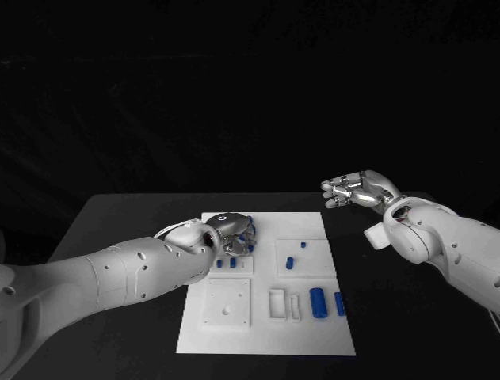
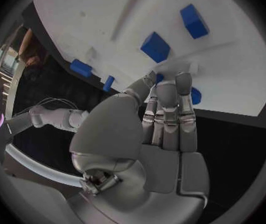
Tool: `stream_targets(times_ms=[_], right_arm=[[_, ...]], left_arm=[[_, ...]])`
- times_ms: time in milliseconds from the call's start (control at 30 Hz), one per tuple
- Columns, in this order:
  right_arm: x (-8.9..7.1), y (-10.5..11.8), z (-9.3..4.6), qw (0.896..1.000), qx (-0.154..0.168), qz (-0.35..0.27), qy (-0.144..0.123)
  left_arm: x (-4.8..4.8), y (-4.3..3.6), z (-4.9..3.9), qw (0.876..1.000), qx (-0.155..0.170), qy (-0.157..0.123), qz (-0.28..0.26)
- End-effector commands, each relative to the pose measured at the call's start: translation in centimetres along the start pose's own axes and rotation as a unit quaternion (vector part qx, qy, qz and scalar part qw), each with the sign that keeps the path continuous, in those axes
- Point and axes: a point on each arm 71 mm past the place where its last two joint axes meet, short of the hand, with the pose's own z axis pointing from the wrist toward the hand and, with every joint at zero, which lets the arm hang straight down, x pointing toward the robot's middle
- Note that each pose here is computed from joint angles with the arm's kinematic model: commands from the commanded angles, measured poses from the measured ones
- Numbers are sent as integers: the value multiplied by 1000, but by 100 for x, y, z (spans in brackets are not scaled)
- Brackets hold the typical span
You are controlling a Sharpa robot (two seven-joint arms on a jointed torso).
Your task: Assemble the parts on the task board
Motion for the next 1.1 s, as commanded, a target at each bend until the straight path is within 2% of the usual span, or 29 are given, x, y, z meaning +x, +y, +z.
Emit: stream_targets(times_ms=[33, 433, 1100], right_arm=[[17, 16, 3, 1000, -6, 2, 4], [24, 20, 4, 1000, -6, 2, 5], [33, 22, 8, 1000, -6, 3, 7]], left_arm=[[32, -23, 10, 1000, 8, 11, 2], [103, -12, 12, 1000, 9, 13, -6], [103, 5, 18, 1000, -1, 9, -13]])
